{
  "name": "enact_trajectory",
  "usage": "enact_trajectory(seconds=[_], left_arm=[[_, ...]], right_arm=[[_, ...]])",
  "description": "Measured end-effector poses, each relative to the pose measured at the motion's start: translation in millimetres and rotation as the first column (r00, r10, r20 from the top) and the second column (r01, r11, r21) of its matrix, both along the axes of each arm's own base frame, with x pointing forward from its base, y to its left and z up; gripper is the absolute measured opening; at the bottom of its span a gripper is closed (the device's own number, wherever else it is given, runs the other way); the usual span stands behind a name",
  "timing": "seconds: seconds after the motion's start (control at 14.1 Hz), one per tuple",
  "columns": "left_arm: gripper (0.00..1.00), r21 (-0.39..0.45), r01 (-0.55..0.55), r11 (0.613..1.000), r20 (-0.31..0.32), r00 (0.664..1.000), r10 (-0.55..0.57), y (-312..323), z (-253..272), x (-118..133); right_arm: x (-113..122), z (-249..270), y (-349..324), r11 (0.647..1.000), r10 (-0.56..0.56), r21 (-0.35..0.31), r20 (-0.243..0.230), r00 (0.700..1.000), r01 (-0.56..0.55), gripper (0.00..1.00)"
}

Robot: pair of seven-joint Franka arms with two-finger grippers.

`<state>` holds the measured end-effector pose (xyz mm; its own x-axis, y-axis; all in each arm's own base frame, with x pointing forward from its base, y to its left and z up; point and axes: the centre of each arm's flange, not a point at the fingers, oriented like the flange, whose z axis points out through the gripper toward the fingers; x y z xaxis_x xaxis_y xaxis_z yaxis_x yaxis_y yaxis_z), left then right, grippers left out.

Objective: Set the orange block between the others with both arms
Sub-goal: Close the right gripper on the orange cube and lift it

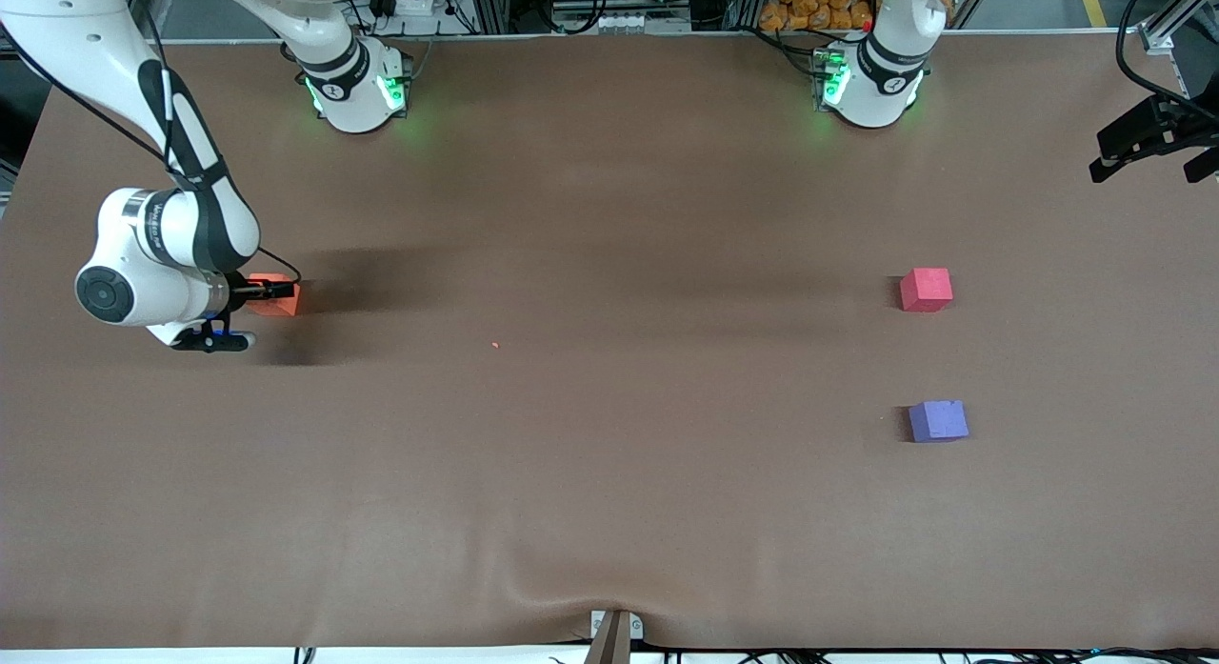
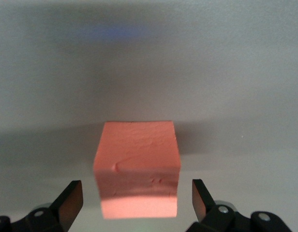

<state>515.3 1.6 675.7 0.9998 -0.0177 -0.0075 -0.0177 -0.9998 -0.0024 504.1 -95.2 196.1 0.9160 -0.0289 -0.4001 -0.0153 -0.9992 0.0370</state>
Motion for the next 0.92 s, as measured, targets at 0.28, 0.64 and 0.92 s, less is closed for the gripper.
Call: enact_trajectory(seconds=[0.28,0.64,0.92], left_arm=[[1.0,0.0,0.0,1.0,-0.005,1.0,0.0,1,-1,0],[1.0,0.0,0.002,1.0,-0.008,1.0,-0.002,12,-2,-1],[1.0,0.0,0.004,1.0,-0.009,1.0,-0.004,11,-2,-1]], right_arm=[[2,-11,-3,1.0,0.01,-0.009,0.021,1.0,-0.01,1.0],[5,-9,-3,1.0,0.021,-0.009,0.029,0.999,-0.021,0.76],[36,41,-6,0.996,0.094,0.005,0.028,0.995,-0.094,0.58]])
